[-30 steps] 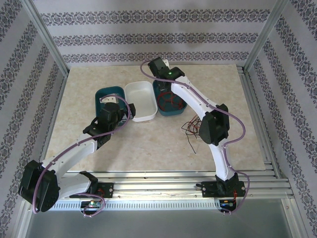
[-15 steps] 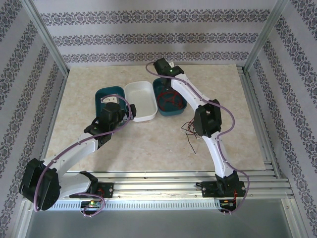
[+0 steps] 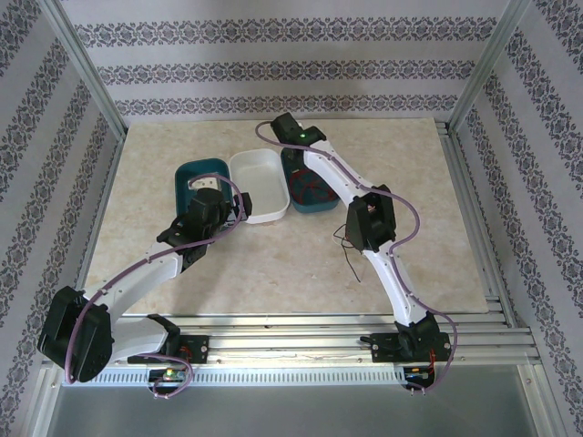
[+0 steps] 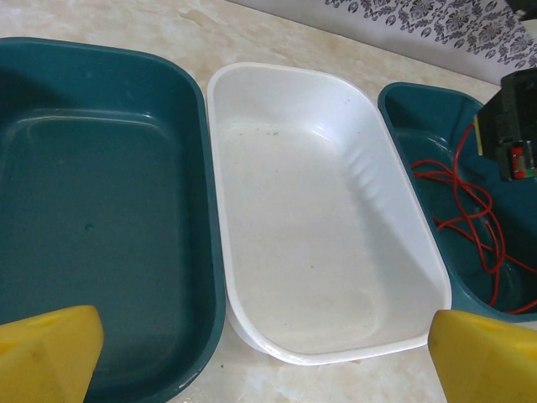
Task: Untangle the cables
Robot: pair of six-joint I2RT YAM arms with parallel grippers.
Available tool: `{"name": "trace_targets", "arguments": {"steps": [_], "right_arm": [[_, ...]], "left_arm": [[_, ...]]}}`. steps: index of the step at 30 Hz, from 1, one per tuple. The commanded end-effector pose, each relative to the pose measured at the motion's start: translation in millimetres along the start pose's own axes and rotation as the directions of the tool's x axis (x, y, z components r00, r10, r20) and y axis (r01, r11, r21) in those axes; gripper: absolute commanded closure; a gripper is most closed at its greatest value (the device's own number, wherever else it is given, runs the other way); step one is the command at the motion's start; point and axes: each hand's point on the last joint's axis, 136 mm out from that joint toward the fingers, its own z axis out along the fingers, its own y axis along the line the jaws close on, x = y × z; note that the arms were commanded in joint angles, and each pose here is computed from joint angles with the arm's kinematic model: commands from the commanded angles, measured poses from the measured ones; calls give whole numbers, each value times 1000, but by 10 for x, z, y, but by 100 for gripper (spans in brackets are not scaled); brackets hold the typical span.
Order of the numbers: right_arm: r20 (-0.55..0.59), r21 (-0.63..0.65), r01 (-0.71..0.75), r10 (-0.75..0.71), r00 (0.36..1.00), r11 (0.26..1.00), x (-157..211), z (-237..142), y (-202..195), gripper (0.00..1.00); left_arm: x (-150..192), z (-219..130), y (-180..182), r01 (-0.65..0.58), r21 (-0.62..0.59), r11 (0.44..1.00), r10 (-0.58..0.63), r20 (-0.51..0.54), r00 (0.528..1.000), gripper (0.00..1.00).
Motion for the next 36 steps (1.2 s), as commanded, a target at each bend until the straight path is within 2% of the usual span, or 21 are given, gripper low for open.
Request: {"name": "trace_targets", "arguments": {"steps": [1,7,10,16,19,21,23,30,36], "right_arm": [[-41,-69,9,-11,999,998,90,98,134,100],[-67,-152,1,-11,998,988,143,149,253,100],[-79,-207,-22,6,997,978,161,188,324,96],[-84,-207,-48,31,996,977,135,256,279,95],[-103,-229,-62,39,994,971,166,329,295,90],[-112,-248,-72,45,993,966,182,354,321,81],[-111,-261,-80,53,992,962,172,339,340,78],[-37,-253,-85,78,996,964,-67,17,183,62],[26,-225,-85,93,995,971,-220,-392,-40,55]], "left_arm": [[-153,-27,-25,28,13,1000,-29,42,999,1],[-151,-30,-27,31,16,999,-32,41,999,1],[-135,-23,-25,30,16,999,-30,36,999,1],[-131,-31,-21,29,14,999,-29,35,999,1],[-137,-32,-19,28,13,1000,-28,37,999,1],[-134,-32,-12,28,10,1000,-28,36,999,1],[-132,-32,-11,27,9,1000,-27,35,999,1],[-144,-47,-8,24,7,1000,-25,37,999,1],[-145,-65,5,26,4,1000,-26,41,999,1]]}}
